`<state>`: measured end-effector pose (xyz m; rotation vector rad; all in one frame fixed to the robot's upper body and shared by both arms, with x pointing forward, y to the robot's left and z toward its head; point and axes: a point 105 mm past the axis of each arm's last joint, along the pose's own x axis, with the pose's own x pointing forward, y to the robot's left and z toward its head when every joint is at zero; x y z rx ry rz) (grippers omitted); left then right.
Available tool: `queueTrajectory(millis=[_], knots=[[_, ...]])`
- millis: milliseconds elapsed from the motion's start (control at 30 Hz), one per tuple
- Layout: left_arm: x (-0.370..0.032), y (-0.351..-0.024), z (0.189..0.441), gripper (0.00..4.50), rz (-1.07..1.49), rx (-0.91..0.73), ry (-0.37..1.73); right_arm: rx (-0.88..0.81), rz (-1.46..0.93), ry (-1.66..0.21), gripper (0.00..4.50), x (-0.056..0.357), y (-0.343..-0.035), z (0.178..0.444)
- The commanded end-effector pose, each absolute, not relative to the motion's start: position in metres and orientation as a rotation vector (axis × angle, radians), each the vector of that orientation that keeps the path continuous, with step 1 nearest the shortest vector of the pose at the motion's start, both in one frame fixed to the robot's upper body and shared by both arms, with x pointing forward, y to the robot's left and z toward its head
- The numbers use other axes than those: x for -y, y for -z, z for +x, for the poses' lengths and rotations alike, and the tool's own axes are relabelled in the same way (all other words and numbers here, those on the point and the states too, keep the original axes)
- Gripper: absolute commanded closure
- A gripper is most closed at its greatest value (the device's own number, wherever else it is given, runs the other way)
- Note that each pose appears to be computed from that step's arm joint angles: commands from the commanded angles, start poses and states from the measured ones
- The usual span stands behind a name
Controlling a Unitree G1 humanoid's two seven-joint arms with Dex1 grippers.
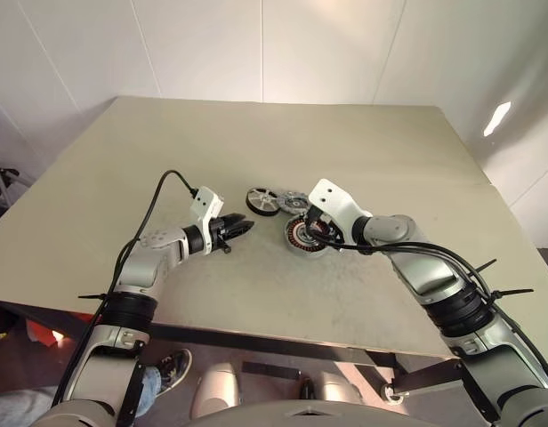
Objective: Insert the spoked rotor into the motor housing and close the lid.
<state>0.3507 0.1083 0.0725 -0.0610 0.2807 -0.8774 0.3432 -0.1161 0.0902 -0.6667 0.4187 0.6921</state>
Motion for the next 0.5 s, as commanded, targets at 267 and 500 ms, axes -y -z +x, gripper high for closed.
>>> queueTrajectory(millis=[267, 500], knots=[[-0.107, -0.088, 0.355, 2.87, -0.028, -0.221, 0.89, -0.297, -0.651, -0.649, 1.11, 0.113, -0.131, 0.35], [-0.107, -0.088, 0.355, 2.87, -0.027, -0.223, 0.892, -0.315, -0.634, -0.689, 1.11, 0.104, -0.124, 0.341]])
